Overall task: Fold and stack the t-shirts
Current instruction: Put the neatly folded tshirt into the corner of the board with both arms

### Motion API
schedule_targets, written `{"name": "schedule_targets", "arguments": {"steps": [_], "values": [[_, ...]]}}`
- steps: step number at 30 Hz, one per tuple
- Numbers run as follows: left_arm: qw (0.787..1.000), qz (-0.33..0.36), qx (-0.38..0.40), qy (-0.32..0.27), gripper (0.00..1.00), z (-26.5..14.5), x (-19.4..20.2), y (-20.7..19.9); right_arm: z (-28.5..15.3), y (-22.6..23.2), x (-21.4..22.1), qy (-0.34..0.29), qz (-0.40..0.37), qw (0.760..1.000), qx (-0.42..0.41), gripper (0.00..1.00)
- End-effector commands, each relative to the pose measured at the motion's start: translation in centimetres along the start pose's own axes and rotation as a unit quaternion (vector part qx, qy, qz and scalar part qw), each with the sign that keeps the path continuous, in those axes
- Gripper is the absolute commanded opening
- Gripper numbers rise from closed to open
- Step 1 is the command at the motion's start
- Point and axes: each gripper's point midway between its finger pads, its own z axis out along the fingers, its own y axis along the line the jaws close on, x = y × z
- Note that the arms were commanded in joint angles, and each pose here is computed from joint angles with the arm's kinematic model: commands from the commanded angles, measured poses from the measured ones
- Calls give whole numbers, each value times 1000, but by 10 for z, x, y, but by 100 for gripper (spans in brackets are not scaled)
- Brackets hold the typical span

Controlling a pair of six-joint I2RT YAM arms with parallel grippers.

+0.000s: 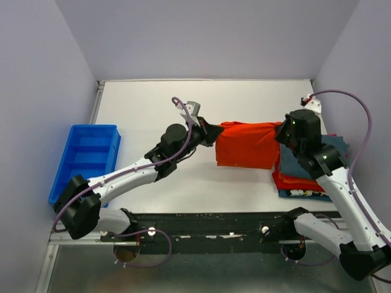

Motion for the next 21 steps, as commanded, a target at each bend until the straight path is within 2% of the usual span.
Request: {"name": "schedule_targets", "arguments": {"steps": [1, 5, 9, 13, 16, 21], "values": [[999, 15, 24, -42, 0, 9, -23, -37, -31, -55, -23, -32, -3, 991, 128, 1], [997, 12, 62, -38, 0, 28, -7, -78, -52, -86, -41, -52, 3, 978, 203, 1], [994, -4, 107, -35, 0, 43, 6, -128, -57, -122, -48, -42, 22, 961, 271, 1], [990, -7, 137, -26, 0, 51, 19, -166, -68, -138, -55, -44, 58, 954, 291, 1], [987, -11, 156, -21, 0, 51, 26, -187, -90, -159, -64, -57, 73, 936, 340, 1], [982, -47, 182, -3, 0, 59, 56, -211, -129, -196, -74, -92, 90, 891, 435, 1]]}}
